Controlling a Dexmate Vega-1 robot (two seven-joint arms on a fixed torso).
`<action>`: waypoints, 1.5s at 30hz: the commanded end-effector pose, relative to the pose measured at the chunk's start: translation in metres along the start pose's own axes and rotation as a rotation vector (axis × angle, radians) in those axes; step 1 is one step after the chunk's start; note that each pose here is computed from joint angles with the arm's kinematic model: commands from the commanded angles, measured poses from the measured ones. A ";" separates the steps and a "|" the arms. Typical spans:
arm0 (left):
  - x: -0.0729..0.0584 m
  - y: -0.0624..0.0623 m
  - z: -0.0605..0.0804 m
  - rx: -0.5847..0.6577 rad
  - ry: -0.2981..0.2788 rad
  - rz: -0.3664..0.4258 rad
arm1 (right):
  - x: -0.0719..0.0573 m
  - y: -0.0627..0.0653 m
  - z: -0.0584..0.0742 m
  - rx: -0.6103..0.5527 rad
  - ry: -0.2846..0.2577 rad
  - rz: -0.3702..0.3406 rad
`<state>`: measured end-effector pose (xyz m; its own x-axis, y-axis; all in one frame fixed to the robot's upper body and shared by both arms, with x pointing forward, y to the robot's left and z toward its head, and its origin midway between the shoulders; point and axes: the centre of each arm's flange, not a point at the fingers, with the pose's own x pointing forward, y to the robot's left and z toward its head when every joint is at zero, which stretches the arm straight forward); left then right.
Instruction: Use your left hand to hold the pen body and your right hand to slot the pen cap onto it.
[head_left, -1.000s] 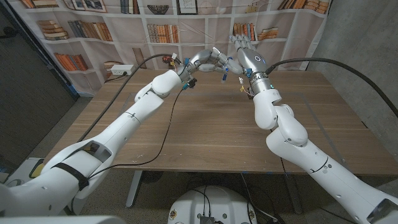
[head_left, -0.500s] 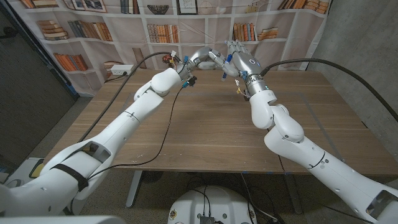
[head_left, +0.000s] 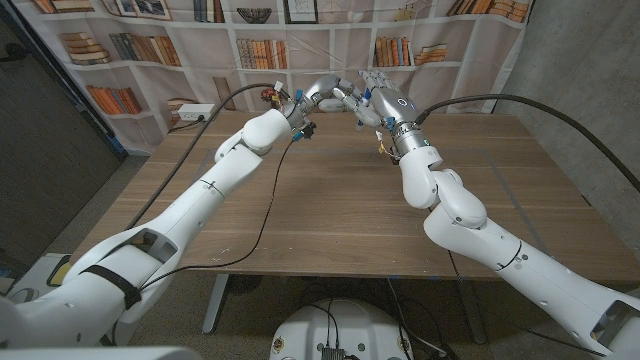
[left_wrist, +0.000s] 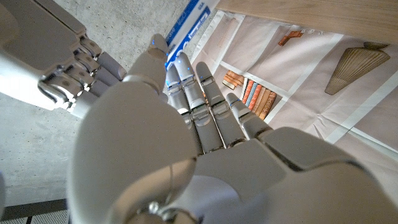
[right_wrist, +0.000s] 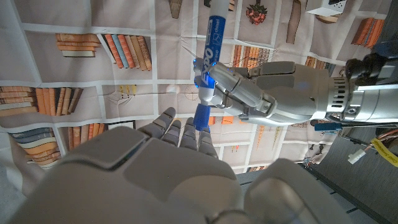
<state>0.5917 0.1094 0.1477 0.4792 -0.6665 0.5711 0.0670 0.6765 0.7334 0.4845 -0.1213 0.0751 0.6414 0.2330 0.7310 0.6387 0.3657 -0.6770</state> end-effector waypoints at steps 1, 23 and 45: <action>-0.001 0.000 0.000 -0.009 -0.004 0.003 | 0.001 0.005 -0.001 -0.002 0.008 0.003; 0.001 0.007 0.000 -0.004 -0.014 0.025 | 0.008 0.014 -0.003 -0.013 0.023 0.029; 0.003 0.011 0.001 0.019 -0.010 0.032 | 0.010 0.012 0.001 -0.125 0.031 0.071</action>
<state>0.5926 0.1148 0.1557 0.4715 -0.6494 0.5967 0.0452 0.6935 0.7190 0.4999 -0.1163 0.0740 0.6919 0.2221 0.6869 0.6286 0.2827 -0.7246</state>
